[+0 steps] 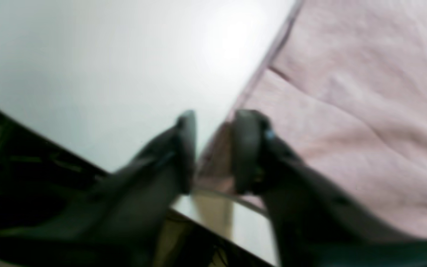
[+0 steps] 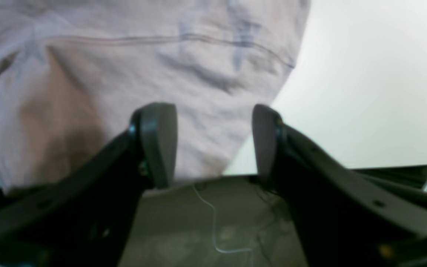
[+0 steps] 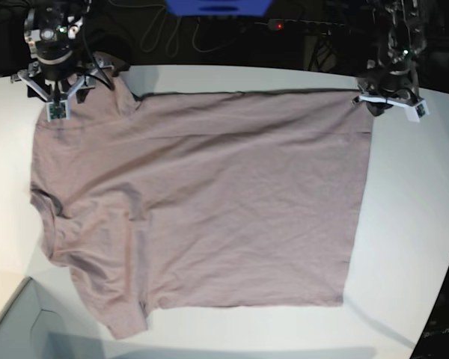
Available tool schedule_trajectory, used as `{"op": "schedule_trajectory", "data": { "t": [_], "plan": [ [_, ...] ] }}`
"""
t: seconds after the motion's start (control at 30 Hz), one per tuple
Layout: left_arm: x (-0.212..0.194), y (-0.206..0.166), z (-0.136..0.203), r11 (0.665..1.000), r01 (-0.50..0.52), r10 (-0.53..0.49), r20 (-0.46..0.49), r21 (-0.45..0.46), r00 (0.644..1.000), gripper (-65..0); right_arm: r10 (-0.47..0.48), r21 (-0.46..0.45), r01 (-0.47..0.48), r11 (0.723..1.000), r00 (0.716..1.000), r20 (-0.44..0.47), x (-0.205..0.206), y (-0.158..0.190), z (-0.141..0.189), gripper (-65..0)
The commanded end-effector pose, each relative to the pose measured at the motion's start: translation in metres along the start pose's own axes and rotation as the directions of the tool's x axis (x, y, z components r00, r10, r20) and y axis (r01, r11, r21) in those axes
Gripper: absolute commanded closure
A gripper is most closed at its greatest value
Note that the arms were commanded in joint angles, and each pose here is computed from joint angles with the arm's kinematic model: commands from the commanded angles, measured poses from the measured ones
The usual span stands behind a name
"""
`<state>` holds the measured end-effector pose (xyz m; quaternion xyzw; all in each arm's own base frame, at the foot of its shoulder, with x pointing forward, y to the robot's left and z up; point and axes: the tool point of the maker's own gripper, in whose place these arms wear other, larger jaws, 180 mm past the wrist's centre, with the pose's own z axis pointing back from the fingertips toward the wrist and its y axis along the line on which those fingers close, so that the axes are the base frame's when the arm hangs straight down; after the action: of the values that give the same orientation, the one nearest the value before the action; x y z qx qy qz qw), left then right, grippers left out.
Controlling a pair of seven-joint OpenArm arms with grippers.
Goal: Layout the t-shirt on the table in an organized manner, then fold the t-shirt properly
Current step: 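Hold the shirt edge with both grippers, pinching the two corners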
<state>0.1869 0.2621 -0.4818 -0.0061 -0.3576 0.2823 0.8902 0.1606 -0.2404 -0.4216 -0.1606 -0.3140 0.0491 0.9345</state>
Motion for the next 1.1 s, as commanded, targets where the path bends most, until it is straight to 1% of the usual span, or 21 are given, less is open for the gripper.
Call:
{"op": "schedule_trajectory", "data": {
  "t": [0.0, 0.07, 0.13, 0.17, 0.23, 0.27, 0.4, 0.47, 0.6, 0.83, 1.0, 1.07],
  "plan": [
    [-0.027, 0.003, 0.000, 1.000, -0.011, 0.012, -0.119, 0.015, 0.993, -9.9, -0.001, -0.033, 0.002, 0.999, 1.000, 0.007, 0.000, -0.011, 0.001, -36.5],
    [-0.022, 0.006, -0.001, 1.000, -0.004, 0.006, -0.114, 0.019, 0.993, 0.0, -0.025, -0.050, 0.024, 0.998, 1.000, -0.009, -0.005, -0.017, -0.003, -40.7],
    [-0.016, 0.010, -0.002, 1.000, 0.003, -0.001, -0.105, 0.020, 0.994, 0.0, -0.046, -0.069, 0.044, 0.997, 0.999, -0.028, -0.011, -0.024, -0.008, -43.6],
    [-0.013, 0.008, -0.003, 1.000, 0.003, -0.001, -0.099, 0.017, 0.995, -0.7, -0.057, -0.077, 0.054, 0.996, 0.998, -0.034, -0.013, -0.027, -0.011, -44.5],
    [-0.011, 0.008, -0.004, 1.000, 0.001, 0.000, -0.096, 0.017, 0.995, 0.0, -0.068, -0.080, 0.064, 0.995, 0.996, -0.055, -0.021, -0.029, -0.014, -45.5],
    [-0.009, 0.011, -0.004, 1.000, -0.001, 0.003, -0.091, 0.023, 0.996, 0.0, -0.066, -0.070, 0.061, 0.996, 0.995, -0.069, -0.026, -0.027, -0.015, -45.5],
    [0.008, 0.017, -0.006, 0.999, -0.015, 0.017, -0.054, 0.039, 0.998, 0.0, -0.036, 0.024, 0.039, 0.999, 0.994, -0.100, -0.035, -0.010, -0.023, -45.2],
    [0.012, 0.019, -0.006, 0.999, -0.017, 0.019, -0.045, 0.043, 0.999, 0.0, -0.054, 0.036, 0.058, 0.998, 0.992, -0.114, -0.040, -0.008, -0.025, -45.2],
    [0.015, 0.018, -0.005, 0.999, -0.015, 0.016, -0.037, 0.038, 0.999, 0.0, -0.108, 0.007, 0.110, 0.994, 0.986, -0.128, -0.045, -0.017, -0.030, -45.2],
    [0.029, 0.001, 0.001, 1.000, -0.005, 0.005, 0.004, -0.001, 1.000, 0.0, -0.108, 0.010, 0.110, 0.994, 0.986, -0.129, -0.045, -0.017, -0.032, -45.2],
    [0.036, -0.003, 0.013, 1.000, 0.015, -0.015, 0.033, -0.018, 0.999, 0.0, -0.108, 0.013, 0.110, 0.994, 0.986, -0.129, -0.045, -0.015, -0.032, -45.2],
    [0.041, -0.005, 0.020, 1.000, 0.016, -0.015, 0.051, -0.026, 0.999, -4.6, -0.109, 0.014, 0.112, 0.994, 0.986, -0.129, -0.045, -0.014, -0.032, -45.2]
  ]
}}
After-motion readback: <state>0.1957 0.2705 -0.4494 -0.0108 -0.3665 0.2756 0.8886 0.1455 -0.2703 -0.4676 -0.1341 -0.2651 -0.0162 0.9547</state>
